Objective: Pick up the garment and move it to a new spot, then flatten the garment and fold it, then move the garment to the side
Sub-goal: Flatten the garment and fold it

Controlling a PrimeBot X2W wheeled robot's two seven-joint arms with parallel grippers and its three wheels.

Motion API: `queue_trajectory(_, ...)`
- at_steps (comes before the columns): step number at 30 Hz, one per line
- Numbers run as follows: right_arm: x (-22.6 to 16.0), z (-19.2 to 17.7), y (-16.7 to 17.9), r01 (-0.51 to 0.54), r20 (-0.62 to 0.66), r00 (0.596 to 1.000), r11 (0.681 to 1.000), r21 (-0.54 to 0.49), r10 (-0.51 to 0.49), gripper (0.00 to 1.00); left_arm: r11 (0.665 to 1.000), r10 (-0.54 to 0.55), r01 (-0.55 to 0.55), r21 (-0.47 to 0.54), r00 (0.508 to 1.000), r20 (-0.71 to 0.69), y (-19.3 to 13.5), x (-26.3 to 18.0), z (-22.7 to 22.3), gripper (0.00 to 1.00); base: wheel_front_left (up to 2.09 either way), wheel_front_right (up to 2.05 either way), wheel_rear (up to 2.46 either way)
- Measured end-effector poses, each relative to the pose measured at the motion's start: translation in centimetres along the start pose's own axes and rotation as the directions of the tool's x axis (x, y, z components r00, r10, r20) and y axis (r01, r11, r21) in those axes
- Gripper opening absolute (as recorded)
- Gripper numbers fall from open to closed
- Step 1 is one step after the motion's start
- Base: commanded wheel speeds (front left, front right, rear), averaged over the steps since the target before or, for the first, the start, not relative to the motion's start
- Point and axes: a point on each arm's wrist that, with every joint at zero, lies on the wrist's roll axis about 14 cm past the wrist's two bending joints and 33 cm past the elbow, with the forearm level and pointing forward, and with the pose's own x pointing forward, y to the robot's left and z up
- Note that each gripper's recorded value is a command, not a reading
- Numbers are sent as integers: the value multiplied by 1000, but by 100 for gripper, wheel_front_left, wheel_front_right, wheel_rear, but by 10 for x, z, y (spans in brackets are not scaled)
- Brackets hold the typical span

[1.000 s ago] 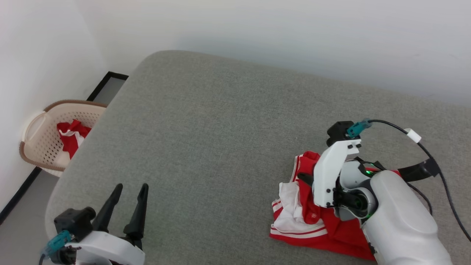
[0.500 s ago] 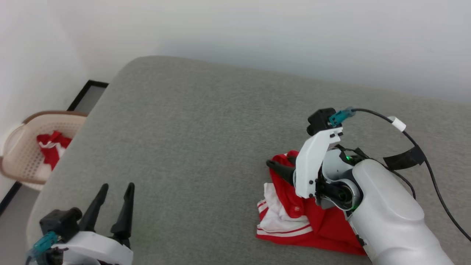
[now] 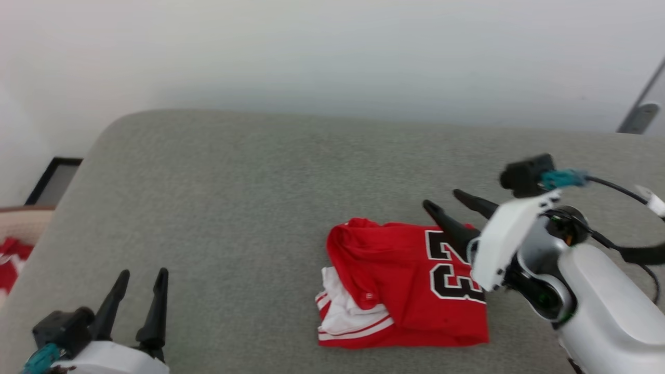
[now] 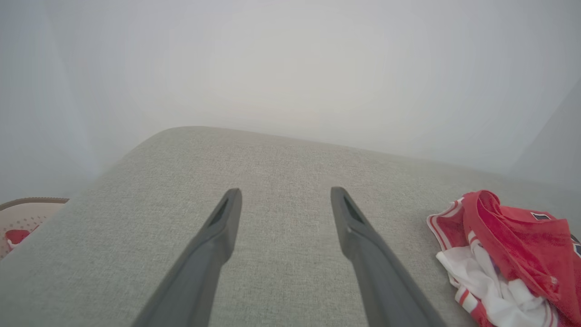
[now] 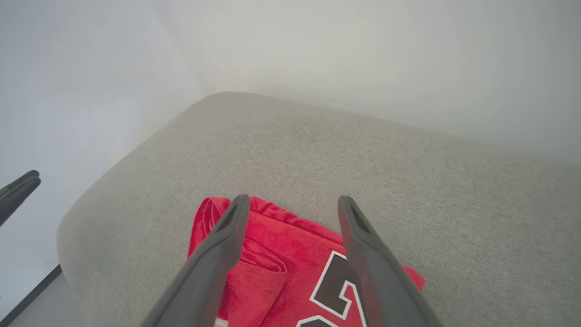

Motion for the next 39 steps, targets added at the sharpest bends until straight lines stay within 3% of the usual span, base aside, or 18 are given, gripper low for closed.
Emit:
queue_trajectory(6, -46, 7, -33, 98, 152, 984, 995, -8, -96, 100, 999, -39, 39, 8, 999, 1, -12, 6, 0, 100, 0, 0, 0)
queue_trajectory(14, -104, -1, -68, 237, 302, 927, 972, -8, -223, 100, 998, -62, 62, 5, 998, 17, -20, 9, 4, 100, 0, 0, 0)
queue_trajectory(28, -168, -27, -110, 425, 403, 819, 904, 54, -409, 100, 998, -58, 57, 21, 998, 39, -18, 5, 9, 100, 0, 0, 0)
queue_trajectory(39, -186, -46, -114, 468, 399, 788, 877, 108, -469, 100, 998, -53, 52, 21, 998, 46, -17, 6, 10, 100, 0, 0, 0)
